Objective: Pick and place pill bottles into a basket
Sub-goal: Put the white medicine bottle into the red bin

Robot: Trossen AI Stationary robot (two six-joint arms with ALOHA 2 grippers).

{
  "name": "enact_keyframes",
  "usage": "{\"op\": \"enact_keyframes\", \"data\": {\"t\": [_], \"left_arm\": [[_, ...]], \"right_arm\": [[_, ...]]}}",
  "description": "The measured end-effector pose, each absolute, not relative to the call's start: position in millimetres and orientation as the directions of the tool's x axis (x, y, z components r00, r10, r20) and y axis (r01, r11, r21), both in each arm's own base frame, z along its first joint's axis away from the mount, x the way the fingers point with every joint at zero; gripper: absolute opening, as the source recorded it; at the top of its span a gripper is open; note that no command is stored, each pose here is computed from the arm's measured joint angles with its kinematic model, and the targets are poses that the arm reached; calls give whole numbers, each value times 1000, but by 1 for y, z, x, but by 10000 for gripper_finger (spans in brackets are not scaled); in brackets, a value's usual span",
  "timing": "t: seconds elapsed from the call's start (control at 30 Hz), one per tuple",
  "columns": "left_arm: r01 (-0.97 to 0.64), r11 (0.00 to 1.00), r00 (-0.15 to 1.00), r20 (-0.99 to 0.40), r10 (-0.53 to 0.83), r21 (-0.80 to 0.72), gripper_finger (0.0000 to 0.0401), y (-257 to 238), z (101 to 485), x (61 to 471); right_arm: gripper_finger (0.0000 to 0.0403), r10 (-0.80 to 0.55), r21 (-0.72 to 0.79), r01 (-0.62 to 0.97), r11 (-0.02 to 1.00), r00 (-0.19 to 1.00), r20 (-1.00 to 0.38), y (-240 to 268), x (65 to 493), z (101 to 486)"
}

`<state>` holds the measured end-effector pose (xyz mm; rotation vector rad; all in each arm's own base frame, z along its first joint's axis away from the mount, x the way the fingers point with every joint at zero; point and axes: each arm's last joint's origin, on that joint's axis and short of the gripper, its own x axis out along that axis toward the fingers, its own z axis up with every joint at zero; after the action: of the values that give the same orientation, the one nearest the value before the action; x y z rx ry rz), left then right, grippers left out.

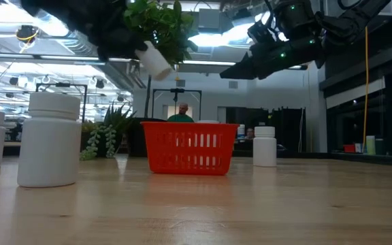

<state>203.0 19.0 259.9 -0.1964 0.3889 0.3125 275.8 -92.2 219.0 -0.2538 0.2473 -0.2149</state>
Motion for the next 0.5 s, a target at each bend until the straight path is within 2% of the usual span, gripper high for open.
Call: {"op": "enact_keyframes", "data": {"t": [0.17, 0.37, 0.5], "left_arm": [[-225, 962, 890, -433, 140, -151, 156, 11, 250, 220], [-161, 971, 884, -463, 63, -175, 150, 7, 262, 236], [-114, 985, 870, -491, 35, -131, 152, 2, 266, 251]], "right_arm": [[3, -237, -258, 172, 951, 941, -243, -86, 260, 235], [10, -213, -221, 160, 962, 947, -240, -75, 247, 249], [3, -204, -220, 152, 964, 950, -236, -71, 242, 246]]}}
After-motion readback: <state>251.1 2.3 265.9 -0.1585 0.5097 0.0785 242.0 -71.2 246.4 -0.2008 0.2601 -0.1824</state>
